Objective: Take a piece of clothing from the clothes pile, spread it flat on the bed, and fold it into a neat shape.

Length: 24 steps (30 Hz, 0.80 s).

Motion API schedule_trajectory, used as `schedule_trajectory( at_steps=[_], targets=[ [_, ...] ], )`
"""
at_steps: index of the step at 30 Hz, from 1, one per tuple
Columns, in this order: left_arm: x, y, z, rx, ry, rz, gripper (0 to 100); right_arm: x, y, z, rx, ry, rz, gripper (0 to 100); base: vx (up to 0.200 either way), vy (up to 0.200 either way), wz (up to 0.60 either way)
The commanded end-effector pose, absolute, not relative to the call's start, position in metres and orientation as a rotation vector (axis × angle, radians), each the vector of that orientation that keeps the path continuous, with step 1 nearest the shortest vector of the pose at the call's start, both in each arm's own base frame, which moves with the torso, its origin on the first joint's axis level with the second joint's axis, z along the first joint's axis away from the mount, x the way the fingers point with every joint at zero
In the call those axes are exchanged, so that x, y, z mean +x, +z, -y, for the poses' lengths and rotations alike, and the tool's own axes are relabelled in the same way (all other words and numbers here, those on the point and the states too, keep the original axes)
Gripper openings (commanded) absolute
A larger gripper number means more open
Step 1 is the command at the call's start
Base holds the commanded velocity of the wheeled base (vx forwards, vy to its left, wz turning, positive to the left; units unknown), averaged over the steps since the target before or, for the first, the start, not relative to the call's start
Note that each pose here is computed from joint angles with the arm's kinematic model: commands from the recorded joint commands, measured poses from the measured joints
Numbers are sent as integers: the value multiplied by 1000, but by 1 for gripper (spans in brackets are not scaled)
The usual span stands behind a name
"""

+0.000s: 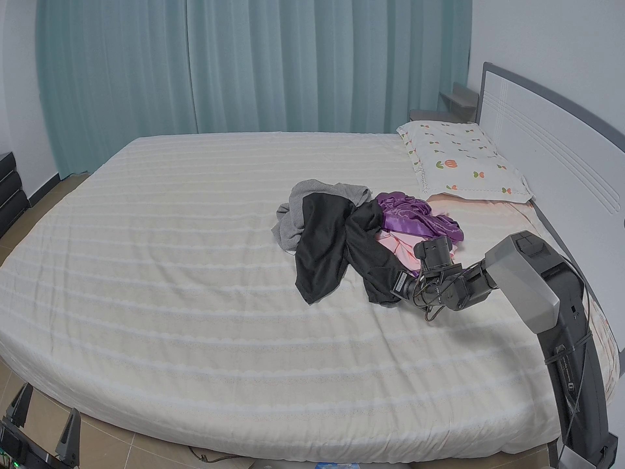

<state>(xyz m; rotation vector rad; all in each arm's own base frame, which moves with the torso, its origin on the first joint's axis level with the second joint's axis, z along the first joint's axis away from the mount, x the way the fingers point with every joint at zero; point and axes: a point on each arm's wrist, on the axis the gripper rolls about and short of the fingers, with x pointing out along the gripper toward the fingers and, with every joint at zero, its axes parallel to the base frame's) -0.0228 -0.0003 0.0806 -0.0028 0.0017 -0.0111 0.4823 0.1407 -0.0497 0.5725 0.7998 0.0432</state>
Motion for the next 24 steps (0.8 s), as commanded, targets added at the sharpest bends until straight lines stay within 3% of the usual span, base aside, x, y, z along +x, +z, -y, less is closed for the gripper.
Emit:
schedule_trajectory(
  at_steps=[1, 11, 24],
  targets=[
    [-22, 75, 0, -3, -11, -6, 100, 476, -43, -141, 579, 42, -806, 0, 0, 0, 0],
    [-22, 75, 0, -3, -11, -6, 100, 428, 8, -132, 722, 134, -803, 0, 0, 0, 0],
    [-22, 75, 0, 5, -9, -6, 100, 341, 98, -132, 835, 368, -576, 0, 0, 0, 0]
  ],
)
